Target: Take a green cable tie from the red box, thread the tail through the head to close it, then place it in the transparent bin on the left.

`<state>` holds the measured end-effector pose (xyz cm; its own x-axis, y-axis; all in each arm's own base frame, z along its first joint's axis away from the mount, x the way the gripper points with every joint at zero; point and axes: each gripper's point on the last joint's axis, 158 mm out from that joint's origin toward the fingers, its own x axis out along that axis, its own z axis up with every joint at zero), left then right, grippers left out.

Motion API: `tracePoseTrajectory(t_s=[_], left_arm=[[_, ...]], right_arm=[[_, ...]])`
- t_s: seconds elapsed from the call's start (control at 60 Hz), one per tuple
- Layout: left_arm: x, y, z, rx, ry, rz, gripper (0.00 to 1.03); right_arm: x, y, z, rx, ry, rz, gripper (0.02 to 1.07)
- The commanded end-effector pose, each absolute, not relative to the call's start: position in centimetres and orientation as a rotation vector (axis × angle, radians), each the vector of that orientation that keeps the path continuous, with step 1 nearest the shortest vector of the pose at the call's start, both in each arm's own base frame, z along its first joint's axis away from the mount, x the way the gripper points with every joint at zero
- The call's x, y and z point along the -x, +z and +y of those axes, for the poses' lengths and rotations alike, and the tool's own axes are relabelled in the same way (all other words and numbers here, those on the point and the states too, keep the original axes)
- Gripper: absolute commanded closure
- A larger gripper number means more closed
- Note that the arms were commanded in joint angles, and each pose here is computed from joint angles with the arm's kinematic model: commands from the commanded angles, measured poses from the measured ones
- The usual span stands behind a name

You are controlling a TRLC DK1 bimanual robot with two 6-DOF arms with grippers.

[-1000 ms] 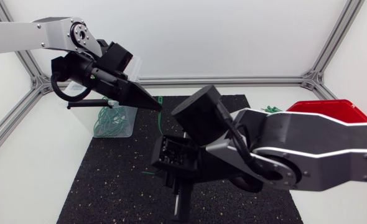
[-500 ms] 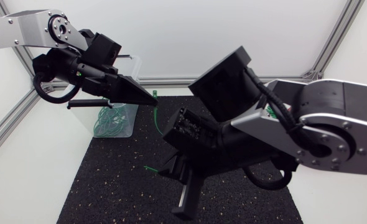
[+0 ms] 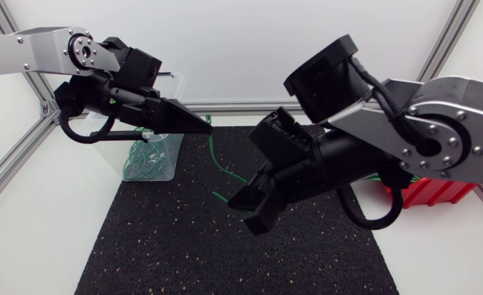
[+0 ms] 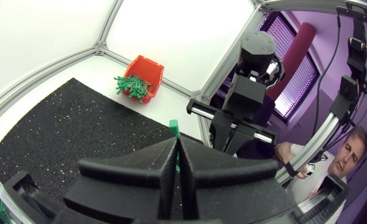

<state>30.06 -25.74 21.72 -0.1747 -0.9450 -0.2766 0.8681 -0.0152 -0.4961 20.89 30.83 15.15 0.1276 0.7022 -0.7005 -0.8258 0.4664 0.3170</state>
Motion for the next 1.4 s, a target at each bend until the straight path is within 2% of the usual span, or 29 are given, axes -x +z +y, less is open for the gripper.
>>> tracePoseTrajectory(t_s=[0.0,0.217,0.4,0.667,0.85,0.983,1.183,1.383], left_arm=[[-29.5,21.5,-25.4,0.195,-1.614,0.676,1.0],[-29.7,20.4,-25.7,0.239,-1.632,0.679,1.0],[-29.5,19.7,-26.2,0.241,-1.648,0.682,1.0],[-29.6,18.9,-26.5,0.249,-1.655,0.683,1.0],[-28.8,18.6,-26.9,0.215,-1.677,0.642,1.0],[-27.9,18.5,-26.9,0.187,-1.689,0.606,1.0],[-26.8,19.4,-26.5,0.151,-1.688,0.556,1.0],[-25.8,19.7,-26.0,0.126,-1.68,0.529,1.0]], right_arm=[[-21.4,17.2,30.8,0.058,1.071,0.935,1.02],[-21.1,17.7,31.4,-0.028,1.069,1.046,1.02],[-21.1,19.2,31.5,-0.037,1.083,1.041,1.02],[-20.6,18.7,31.7,-0.04,1.084,1.081,1.02],[-21.1,18.8,31.4,-0.021,1.075,1.034,1.02],[-20.5,17.5,31.2,0.013,1.052,1.053,1.02],[-21.6,18.9,30.3,-0.021,0.98,0.977,1.02],[-20.9,20.0,29.9,-0.052,0.978,0.962,1.02]])
